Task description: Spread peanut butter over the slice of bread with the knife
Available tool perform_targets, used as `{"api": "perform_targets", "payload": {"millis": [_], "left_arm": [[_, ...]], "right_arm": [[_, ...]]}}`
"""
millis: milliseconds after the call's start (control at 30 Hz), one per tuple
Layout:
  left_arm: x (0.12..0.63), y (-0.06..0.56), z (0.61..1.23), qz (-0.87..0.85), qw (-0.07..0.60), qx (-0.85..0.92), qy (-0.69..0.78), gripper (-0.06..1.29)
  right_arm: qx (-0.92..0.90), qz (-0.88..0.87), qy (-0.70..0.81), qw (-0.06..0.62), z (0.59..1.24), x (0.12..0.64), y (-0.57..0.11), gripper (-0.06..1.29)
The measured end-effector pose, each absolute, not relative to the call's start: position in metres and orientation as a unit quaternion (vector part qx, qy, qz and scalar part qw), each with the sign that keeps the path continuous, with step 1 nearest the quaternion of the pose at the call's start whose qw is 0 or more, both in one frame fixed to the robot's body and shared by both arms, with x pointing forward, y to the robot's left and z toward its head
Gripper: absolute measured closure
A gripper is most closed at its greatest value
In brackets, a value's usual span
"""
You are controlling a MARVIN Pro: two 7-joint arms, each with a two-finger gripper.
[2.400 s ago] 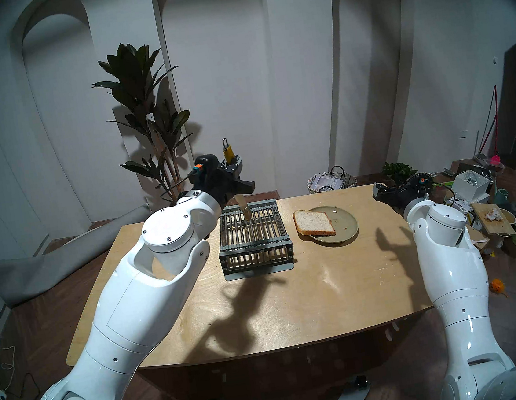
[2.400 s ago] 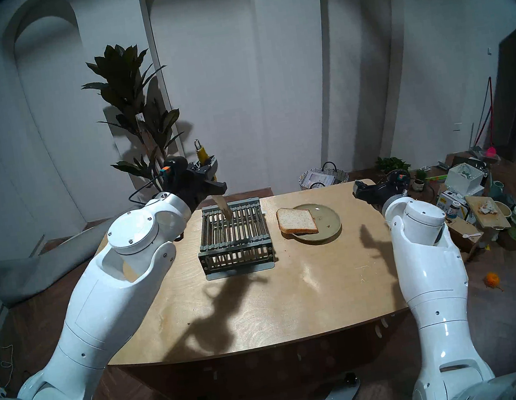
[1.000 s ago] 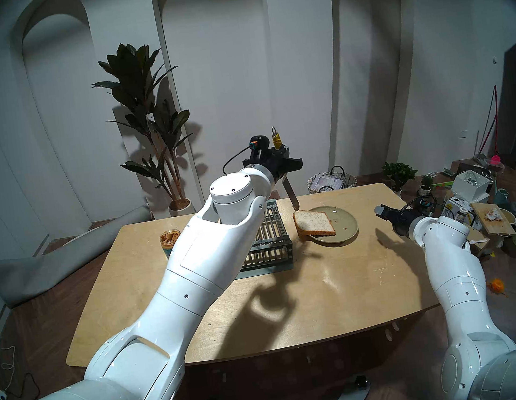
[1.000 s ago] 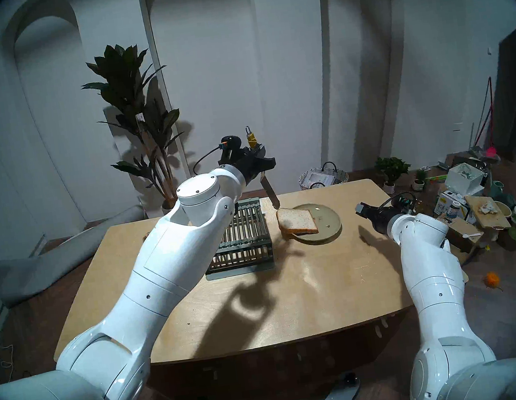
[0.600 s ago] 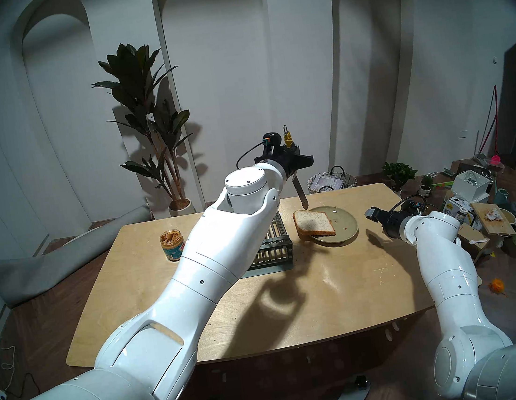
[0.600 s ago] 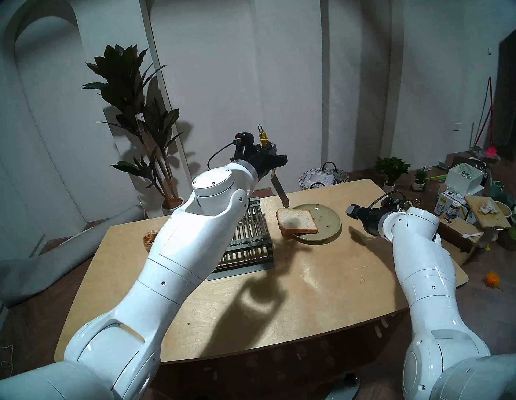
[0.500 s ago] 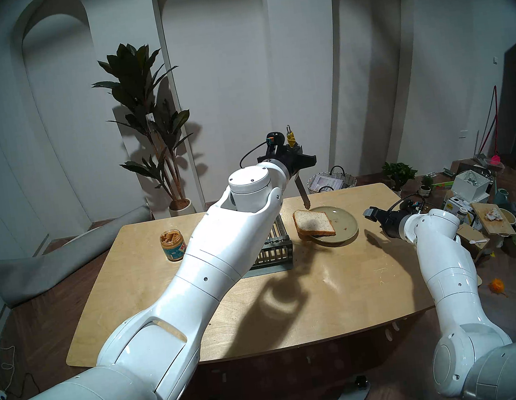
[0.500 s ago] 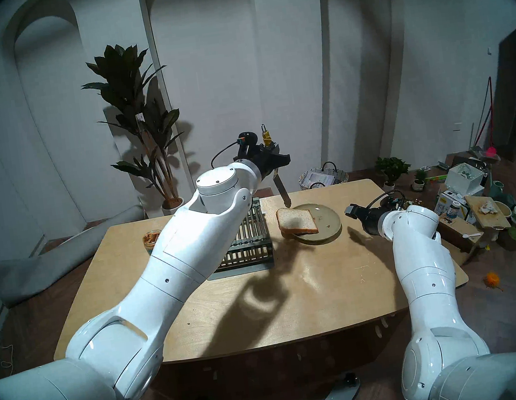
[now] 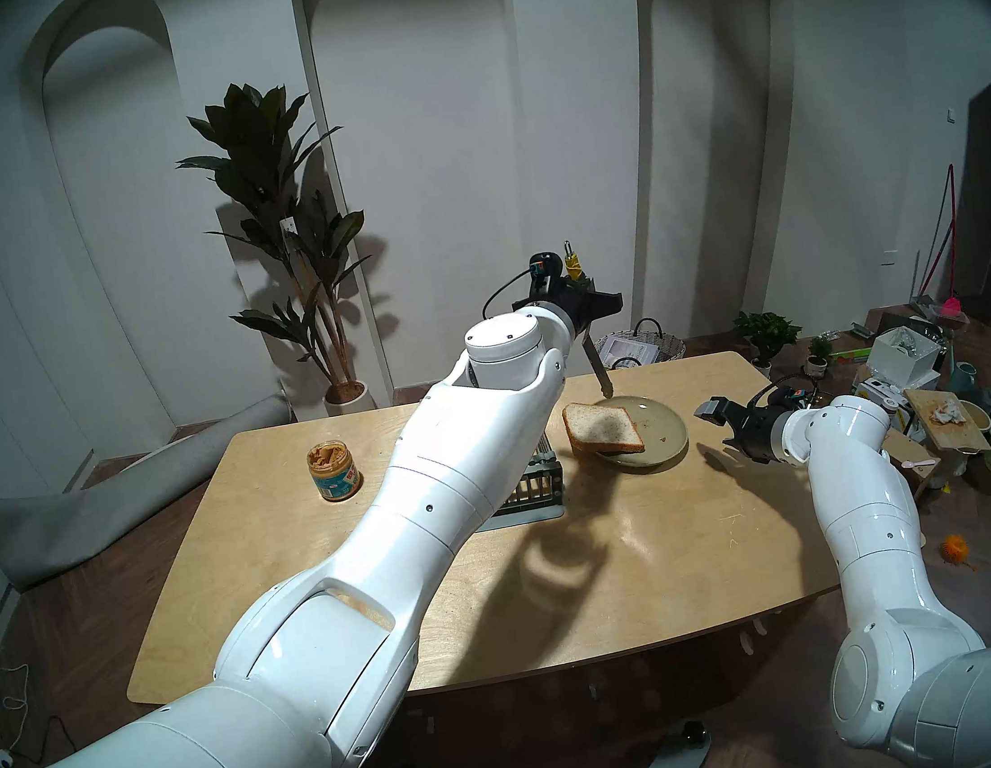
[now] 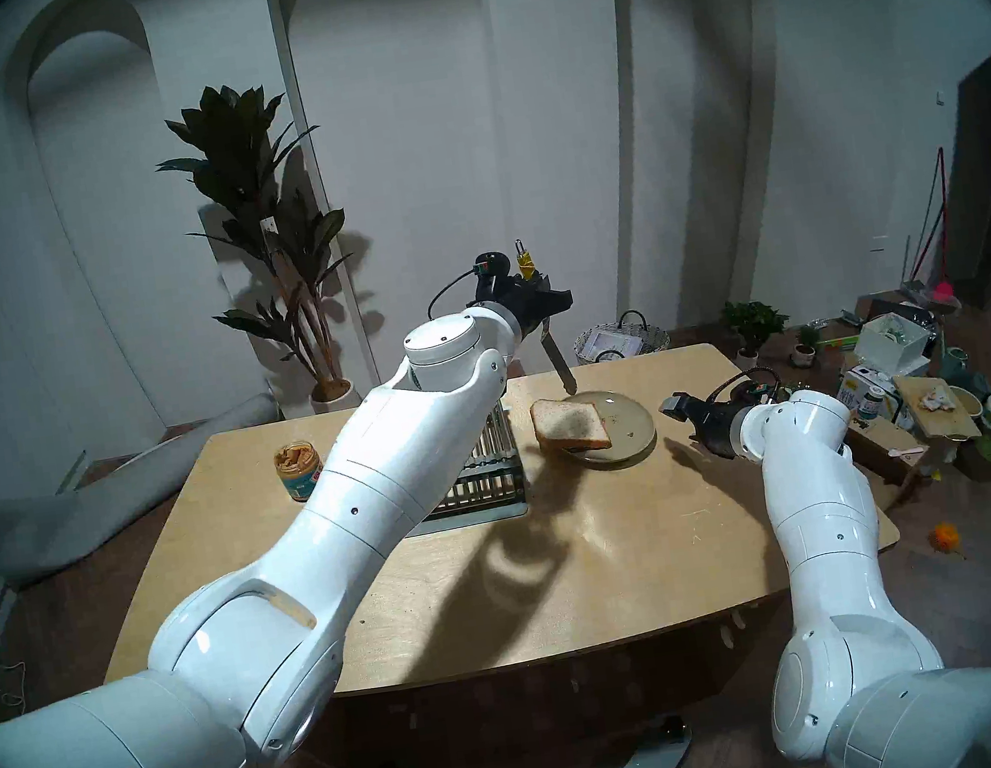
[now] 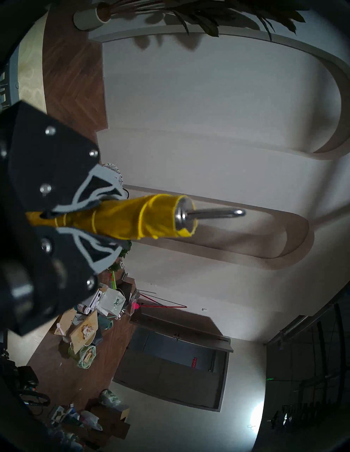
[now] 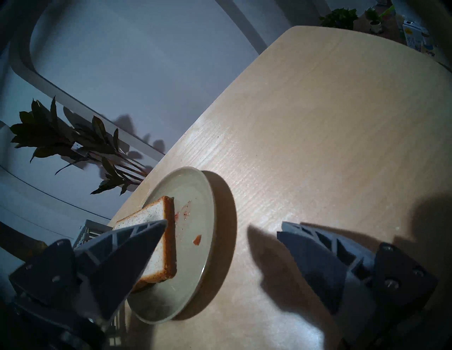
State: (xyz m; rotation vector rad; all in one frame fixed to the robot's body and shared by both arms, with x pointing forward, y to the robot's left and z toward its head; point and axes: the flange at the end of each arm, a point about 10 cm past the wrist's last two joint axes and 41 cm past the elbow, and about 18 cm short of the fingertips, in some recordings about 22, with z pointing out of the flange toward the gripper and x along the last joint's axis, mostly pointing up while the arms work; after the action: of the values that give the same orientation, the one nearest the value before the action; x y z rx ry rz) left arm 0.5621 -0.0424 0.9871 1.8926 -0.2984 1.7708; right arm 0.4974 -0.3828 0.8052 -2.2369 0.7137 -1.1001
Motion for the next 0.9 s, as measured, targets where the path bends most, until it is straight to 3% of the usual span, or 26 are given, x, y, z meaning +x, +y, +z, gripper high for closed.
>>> {"api": "perform_targets", "payload": {"millis": [900], "left_arm": [[0.593, -0.039, 0.959, 0.624, 0.313, 0.715, -0.028, 1.19]], "right_arm": [[-0.824, -0.401, 0.266, 0.299, 0.789, 0.524, -0.360, 0.00]]}}
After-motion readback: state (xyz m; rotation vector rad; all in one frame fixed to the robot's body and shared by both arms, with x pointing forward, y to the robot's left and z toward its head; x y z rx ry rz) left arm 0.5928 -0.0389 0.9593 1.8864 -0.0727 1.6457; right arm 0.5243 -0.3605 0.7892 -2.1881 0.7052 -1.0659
